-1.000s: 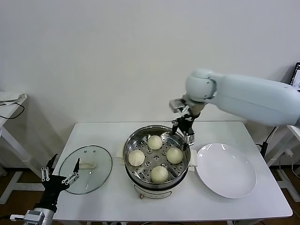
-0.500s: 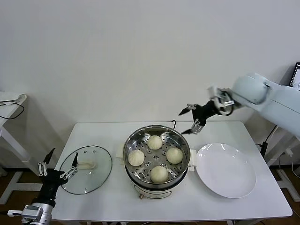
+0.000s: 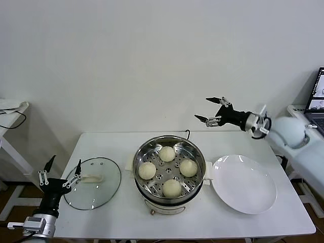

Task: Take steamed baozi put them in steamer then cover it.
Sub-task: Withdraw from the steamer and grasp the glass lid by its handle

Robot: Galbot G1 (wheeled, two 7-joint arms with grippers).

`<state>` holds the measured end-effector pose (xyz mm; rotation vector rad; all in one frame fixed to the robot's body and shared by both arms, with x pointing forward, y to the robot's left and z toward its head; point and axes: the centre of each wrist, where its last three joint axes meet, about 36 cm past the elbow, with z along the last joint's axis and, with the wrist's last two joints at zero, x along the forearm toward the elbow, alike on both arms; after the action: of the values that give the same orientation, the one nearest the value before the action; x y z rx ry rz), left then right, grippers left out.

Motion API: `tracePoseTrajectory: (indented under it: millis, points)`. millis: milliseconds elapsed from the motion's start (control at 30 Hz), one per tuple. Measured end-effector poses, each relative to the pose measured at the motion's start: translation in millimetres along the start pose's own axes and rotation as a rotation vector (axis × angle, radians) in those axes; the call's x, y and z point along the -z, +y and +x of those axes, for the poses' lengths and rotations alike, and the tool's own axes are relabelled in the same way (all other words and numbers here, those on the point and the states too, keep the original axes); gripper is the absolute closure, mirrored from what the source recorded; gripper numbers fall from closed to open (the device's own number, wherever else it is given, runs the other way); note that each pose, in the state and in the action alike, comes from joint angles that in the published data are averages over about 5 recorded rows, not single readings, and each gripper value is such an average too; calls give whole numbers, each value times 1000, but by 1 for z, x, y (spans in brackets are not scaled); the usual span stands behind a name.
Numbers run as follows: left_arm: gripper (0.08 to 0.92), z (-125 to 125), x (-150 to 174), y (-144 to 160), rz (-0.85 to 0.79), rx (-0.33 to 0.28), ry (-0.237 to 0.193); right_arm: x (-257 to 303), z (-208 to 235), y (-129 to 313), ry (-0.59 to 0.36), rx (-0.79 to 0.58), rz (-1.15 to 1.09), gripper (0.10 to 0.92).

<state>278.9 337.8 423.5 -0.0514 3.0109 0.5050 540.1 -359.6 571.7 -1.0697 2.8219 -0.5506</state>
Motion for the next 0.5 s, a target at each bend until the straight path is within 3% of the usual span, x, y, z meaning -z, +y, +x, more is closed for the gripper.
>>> tracePoseTrajectory:
  millis: [233,500]
  points:
    - [177,-4,-5,-2,-7,2,-7,-33,24,54,-139,-244,-132,200]
    - [177,-5,-12,-9,-13,-7,-8,-66,54,127,-209,-471,-245,200]
